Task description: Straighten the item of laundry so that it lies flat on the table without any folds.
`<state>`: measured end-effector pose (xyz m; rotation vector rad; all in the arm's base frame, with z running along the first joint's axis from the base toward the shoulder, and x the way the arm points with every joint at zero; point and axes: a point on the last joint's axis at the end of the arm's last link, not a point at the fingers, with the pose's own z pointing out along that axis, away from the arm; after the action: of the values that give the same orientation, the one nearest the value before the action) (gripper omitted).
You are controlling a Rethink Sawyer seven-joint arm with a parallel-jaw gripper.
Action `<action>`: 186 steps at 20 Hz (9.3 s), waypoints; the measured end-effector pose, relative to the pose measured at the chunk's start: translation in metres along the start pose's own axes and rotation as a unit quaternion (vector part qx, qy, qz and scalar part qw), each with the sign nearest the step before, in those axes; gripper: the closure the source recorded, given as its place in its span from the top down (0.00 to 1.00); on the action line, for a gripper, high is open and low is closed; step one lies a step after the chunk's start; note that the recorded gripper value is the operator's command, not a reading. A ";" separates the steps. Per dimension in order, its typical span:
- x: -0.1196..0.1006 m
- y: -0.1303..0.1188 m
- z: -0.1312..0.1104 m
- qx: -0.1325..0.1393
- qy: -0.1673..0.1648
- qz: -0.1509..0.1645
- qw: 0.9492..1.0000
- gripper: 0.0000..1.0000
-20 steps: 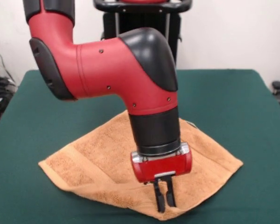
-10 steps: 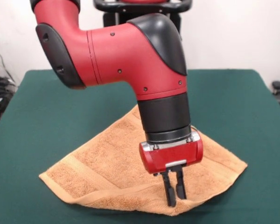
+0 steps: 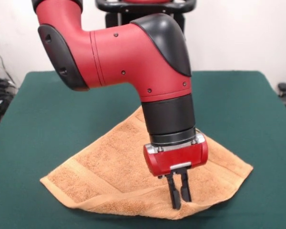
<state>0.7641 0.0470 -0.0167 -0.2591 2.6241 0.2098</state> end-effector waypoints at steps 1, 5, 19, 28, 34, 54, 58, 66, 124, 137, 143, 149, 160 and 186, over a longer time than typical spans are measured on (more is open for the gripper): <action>0.000 0.000 0.000 0.000 0.000 0.000 1.000 0.00; 0.003 0.004 0.001 0.001 0.004 -0.004 1.000 1.00; 0.001 0.016 0.002 -0.007 0.007 0.003 1.000 1.00; 0.003 0.013 0.002 -0.009 0.010 0.010 1.000 1.00; 0.013 -0.006 -0.002 -0.006 0.033 0.024 0.999 1.00; 0.033 -0.030 -0.006 -0.004 0.069 0.040 0.997 1.00; 0.033 -0.023 -0.004 -0.006 0.070 0.036 0.997 1.00; 0.043 0.000 0.010 -0.018 0.078 0.026 0.996 1.00; -0.017 -0.043 -0.018 0.005 0.168 0.056 0.984 0.00; -0.065 -0.063 0.014 -0.069 0.002 0.101 0.992 0.00; -0.050 -0.056 0.032 -0.074 -0.009 0.084 0.994 1.00; -0.055 -0.045 0.032 -0.076 -0.010 0.075 0.994 1.00; -0.055 -0.042 0.032 -0.077 -0.008 0.073 0.994 1.00; -0.049 0.028 -0.072 -0.026 0.175 -0.056 0.983 1.00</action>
<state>0.7669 0.0672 0.0723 -0.5011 2.9415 0.2112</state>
